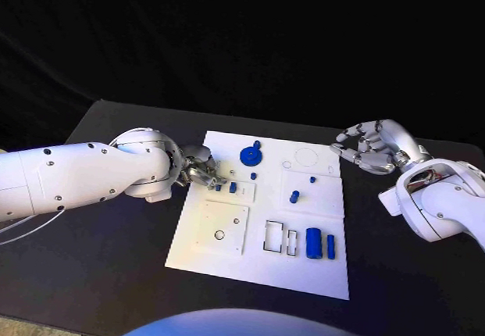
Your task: Assemble the parts on the task board
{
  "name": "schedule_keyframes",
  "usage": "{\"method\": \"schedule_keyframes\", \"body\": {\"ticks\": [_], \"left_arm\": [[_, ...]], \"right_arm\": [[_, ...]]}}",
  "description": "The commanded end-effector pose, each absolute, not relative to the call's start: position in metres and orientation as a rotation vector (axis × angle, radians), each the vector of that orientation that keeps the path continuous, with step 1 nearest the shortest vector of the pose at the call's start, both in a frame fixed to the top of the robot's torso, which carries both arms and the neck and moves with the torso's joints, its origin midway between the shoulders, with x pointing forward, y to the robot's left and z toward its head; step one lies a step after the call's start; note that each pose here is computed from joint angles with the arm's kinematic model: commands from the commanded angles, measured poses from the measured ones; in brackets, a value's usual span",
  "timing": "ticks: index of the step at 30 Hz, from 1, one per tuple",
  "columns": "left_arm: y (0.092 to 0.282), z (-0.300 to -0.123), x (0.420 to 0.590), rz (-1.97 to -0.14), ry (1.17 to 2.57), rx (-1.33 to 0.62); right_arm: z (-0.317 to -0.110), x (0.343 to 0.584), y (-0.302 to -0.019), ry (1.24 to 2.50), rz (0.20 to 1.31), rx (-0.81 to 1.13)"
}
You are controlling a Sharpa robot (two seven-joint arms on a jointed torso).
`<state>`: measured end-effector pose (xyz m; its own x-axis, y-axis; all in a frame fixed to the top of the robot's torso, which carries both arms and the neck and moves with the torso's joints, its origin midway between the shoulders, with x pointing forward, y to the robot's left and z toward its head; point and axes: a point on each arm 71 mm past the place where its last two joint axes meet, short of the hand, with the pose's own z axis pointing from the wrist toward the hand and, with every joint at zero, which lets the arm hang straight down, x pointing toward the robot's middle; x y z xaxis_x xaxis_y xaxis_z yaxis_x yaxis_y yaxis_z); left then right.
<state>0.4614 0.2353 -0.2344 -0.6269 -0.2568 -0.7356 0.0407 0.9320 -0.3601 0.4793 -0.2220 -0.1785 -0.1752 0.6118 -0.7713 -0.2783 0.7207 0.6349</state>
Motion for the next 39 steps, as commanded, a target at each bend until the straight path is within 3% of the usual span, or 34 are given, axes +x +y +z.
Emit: {"method": "schedule_keyframes", "body": {"ticks": [1, 15, 27, 32, 39], "left_arm": [[0.234, -0.234, 0.461, -0.444, 2.218, -0.149], [0.236, -0.232, 0.462, -0.455, 2.184, -0.174], [0.232, -0.201, 0.474, -0.790, 1.833, -0.390], [0.218, -0.194, 0.475, -0.894, 1.746, -0.300], [0.186, -0.195, 0.474, -0.911, 1.722, 0.002]], "right_arm": [[-0.179, 0.479, -0.221, 1.565, 0.811, 0.270], [-0.179, 0.479, -0.221, 1.565, 0.811, 0.270], [-0.180, 0.480, -0.222, 1.564, 0.806, 0.273], [-0.180, 0.481, -0.222, 1.564, 0.806, 0.273], [-0.181, 0.481, -0.220, 1.565, 0.809, 0.271]]}}
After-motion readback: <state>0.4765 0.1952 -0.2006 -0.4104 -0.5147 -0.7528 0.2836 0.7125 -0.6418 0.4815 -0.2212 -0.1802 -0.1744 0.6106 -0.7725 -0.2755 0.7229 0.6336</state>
